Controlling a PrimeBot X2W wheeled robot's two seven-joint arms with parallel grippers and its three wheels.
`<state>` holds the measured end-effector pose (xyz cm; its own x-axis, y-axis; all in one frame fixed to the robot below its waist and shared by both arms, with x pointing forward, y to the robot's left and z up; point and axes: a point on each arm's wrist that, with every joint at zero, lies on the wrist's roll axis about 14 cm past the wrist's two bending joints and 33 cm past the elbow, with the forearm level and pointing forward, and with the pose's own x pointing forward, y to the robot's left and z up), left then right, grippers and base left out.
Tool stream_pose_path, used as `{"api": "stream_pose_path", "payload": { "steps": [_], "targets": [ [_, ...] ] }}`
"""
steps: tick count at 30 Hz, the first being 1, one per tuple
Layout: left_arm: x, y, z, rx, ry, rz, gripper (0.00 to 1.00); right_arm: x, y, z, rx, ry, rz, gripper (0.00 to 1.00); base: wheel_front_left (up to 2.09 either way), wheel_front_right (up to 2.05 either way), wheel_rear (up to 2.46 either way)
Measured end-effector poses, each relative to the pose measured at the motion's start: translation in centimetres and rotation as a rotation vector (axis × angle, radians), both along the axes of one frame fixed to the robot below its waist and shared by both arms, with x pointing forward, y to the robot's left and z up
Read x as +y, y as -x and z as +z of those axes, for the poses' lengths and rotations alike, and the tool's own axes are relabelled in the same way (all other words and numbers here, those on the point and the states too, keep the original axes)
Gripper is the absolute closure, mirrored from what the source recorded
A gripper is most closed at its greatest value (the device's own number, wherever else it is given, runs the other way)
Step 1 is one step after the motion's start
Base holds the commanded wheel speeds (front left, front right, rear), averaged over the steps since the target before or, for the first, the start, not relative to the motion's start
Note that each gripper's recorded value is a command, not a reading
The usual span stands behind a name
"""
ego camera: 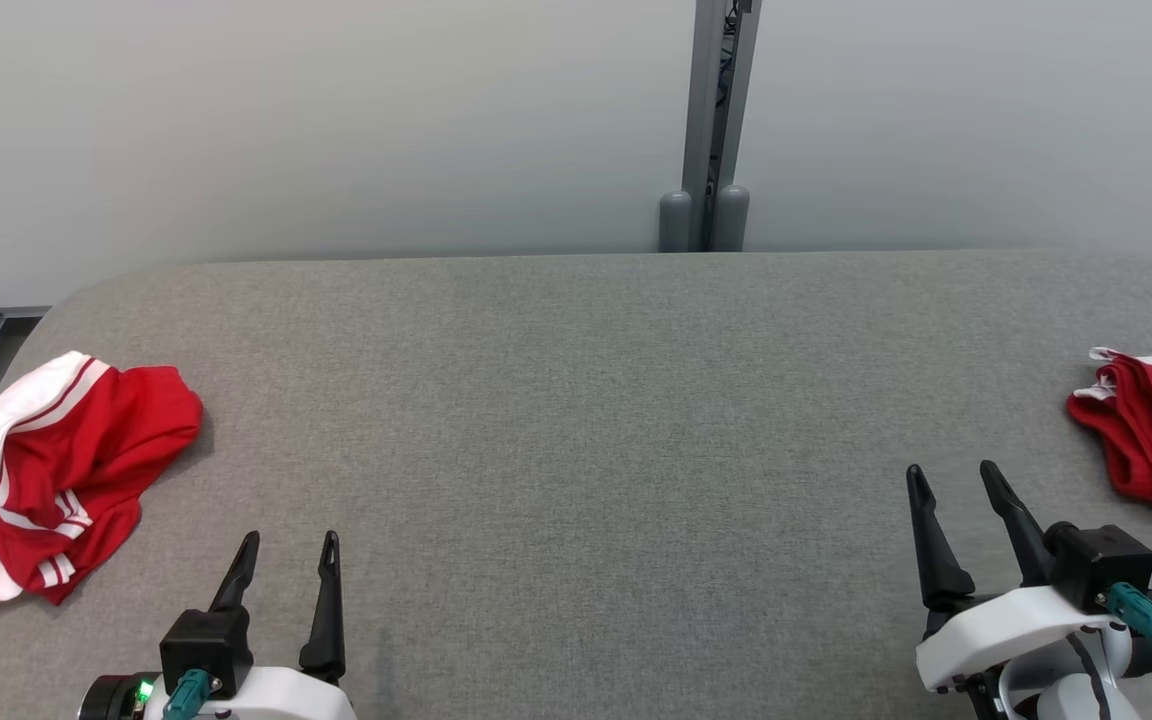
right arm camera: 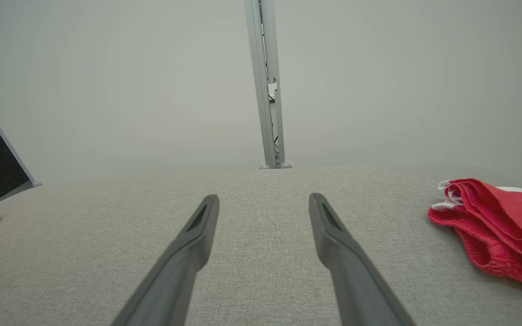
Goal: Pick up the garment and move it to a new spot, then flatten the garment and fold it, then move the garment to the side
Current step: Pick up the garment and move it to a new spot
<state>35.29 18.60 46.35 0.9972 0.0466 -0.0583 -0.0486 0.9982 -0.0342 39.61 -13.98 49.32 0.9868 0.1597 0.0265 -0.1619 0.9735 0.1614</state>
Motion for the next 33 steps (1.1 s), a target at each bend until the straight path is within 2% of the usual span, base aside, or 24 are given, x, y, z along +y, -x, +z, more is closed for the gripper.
{"api": "stream_pose_path", "payload": {
  "steps": [6,14,26,33],
  "targets": [
    [1.1,0.4,-0.3,0.010,0.005,0.039,0.00,1.2,-0.3,-0.4,0.012,0.003,0.036,0.00,0.00,0.00,0.00],
    [4.6,2.2,-1.0,0.032,0.011,0.163,0.00,5.2,-1.2,-1.1,0.028,0.010,0.149,0.00,0.00,0.00,0.00],
    [11.7,7.1,-1.4,0.054,0.009,0.419,0.00,14.1,-2.1,-1.7,0.041,0.003,0.394,0.00,0.00,0.00,0.00],
    [15.1,11.4,-1.7,0.066,0.011,0.575,0.00,19.2,-1.1,-2.1,0.053,0.000,0.543,0.00,0.00,0.00,0.00]
  ]
}}
